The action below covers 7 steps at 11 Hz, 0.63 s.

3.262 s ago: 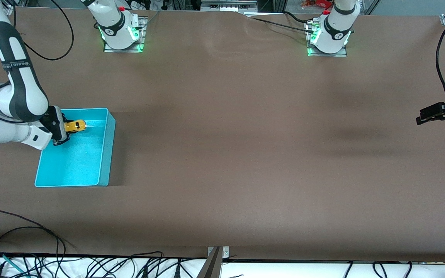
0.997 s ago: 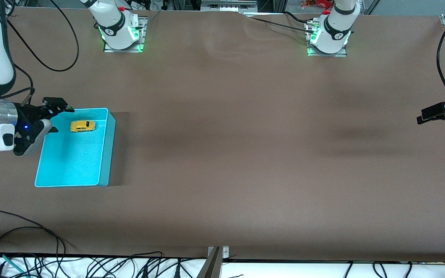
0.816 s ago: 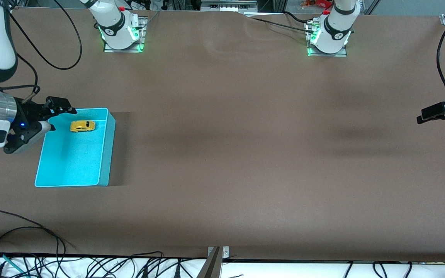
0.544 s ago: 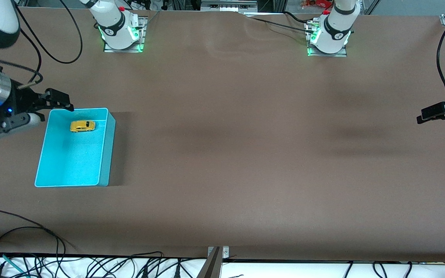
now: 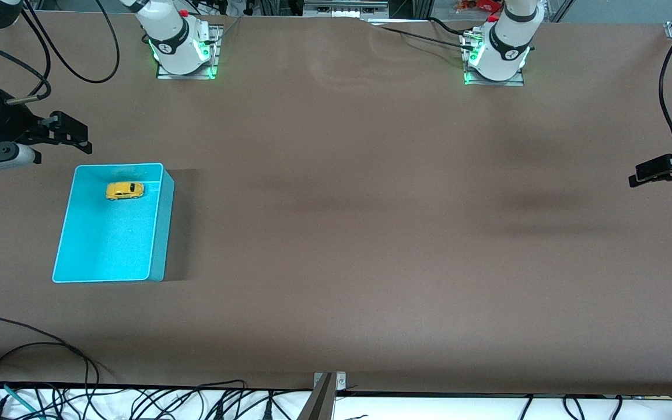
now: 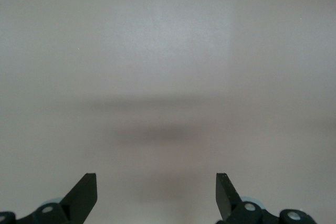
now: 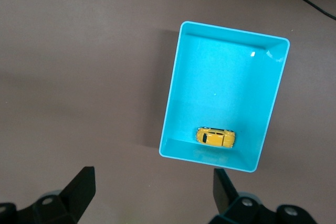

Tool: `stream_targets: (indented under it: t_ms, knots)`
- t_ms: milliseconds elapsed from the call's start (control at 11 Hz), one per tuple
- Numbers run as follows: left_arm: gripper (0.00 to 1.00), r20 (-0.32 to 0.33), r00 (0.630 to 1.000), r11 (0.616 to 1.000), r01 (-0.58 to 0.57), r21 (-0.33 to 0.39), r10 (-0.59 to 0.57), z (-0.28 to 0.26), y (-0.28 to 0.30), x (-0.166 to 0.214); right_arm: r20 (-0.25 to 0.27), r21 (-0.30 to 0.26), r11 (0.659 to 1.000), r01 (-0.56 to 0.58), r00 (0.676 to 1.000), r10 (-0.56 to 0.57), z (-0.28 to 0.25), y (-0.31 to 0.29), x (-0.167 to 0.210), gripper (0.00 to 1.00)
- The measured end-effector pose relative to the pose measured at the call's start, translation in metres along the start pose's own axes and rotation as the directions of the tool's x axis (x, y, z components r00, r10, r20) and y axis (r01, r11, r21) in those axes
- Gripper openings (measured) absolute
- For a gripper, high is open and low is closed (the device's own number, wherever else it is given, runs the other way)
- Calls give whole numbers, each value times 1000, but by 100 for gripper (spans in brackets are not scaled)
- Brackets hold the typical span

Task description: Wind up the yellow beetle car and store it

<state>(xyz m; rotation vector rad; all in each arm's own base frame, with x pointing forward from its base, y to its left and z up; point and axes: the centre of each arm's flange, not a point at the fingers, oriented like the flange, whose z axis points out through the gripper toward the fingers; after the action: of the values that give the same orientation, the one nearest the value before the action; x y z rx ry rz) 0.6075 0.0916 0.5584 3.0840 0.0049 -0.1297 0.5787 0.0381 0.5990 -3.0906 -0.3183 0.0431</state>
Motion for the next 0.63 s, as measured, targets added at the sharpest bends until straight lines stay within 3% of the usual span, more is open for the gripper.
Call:
stream_targets:
  t_ms: [634]
  knots:
    - [100,0,1000,1000,0,0,0,0,0,0,-8,-20,1000,-13,1000,13,1,6,2,100]
